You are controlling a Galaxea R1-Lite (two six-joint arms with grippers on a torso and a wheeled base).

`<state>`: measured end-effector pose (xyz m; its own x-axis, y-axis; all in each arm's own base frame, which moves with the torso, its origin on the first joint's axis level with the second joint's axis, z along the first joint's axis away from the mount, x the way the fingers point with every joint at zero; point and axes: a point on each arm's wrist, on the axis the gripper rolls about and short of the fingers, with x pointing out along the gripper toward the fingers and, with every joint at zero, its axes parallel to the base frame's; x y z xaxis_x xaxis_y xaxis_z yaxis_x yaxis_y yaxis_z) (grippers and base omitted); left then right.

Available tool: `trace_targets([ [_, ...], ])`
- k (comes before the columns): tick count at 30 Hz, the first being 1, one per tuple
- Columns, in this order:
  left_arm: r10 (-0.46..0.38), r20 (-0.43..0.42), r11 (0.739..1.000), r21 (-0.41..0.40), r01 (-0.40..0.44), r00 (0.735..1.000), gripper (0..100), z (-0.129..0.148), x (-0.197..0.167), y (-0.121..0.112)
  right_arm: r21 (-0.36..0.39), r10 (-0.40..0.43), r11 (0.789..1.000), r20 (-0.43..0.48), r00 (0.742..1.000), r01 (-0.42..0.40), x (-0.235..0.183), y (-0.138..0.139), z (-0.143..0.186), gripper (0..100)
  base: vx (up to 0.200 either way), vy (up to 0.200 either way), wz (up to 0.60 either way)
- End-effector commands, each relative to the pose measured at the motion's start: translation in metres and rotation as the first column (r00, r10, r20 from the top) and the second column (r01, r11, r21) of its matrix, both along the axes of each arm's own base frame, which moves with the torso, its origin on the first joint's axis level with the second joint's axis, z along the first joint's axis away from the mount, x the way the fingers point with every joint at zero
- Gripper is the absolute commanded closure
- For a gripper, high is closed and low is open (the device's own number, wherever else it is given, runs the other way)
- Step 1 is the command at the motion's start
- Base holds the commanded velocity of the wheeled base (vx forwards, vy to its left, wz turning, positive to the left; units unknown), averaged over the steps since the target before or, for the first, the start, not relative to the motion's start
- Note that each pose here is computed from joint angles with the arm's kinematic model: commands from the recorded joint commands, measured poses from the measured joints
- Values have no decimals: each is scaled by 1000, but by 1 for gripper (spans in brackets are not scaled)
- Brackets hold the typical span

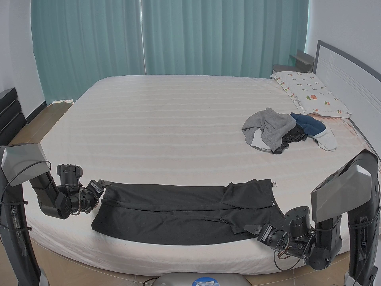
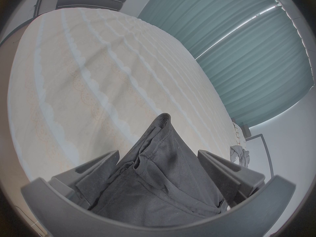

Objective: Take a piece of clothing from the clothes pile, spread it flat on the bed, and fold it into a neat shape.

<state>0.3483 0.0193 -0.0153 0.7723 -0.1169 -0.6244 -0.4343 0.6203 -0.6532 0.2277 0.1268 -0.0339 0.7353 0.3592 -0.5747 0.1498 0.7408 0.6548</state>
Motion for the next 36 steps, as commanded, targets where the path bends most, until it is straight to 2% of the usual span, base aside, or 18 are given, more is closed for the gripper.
trace_targets([
  [1,1,-1,1000,-1,-1,1000,0,0,0,0,60,-24,998,104,994,17,7,-2,28,0,0,0,0],
  [6,0,0,1000,0,0,1000,0,0,0,0,105,-48,994,161,986,32,17,-1,40,0,0,0,0],
  [11,6,7,1000,-4,-6,1000,0,1,2,1,129,-42,991,176,984,20,31,6,35,0,0,0,0],
  [16,5,7,1000,-4,-5,1000,0,1,2,0,102,-26,995,112,993,15,40,16,1,0,0,0,0],
  [19,4,7,1000,-1,-4,1000,0,1,2,1,83,1,997,138,990,-13,42,21,2,0,0,0,0],
  [24,3,8,1000,1,-3,1000,0,1,2,0,33,1,999,98,995,-4,37,11,-9,0,0,0,0],
  [30,3,5,1000,1,-3,1000,0,1,1,0,12,-11,1000,61,998,10,34,5,-14,0,0,0,0],
  [36,4,7,1000,-1,-4,1000,0,1,2,1,16,-23,1000,81,996,22,33,3,-8,0,0,0,0],
])
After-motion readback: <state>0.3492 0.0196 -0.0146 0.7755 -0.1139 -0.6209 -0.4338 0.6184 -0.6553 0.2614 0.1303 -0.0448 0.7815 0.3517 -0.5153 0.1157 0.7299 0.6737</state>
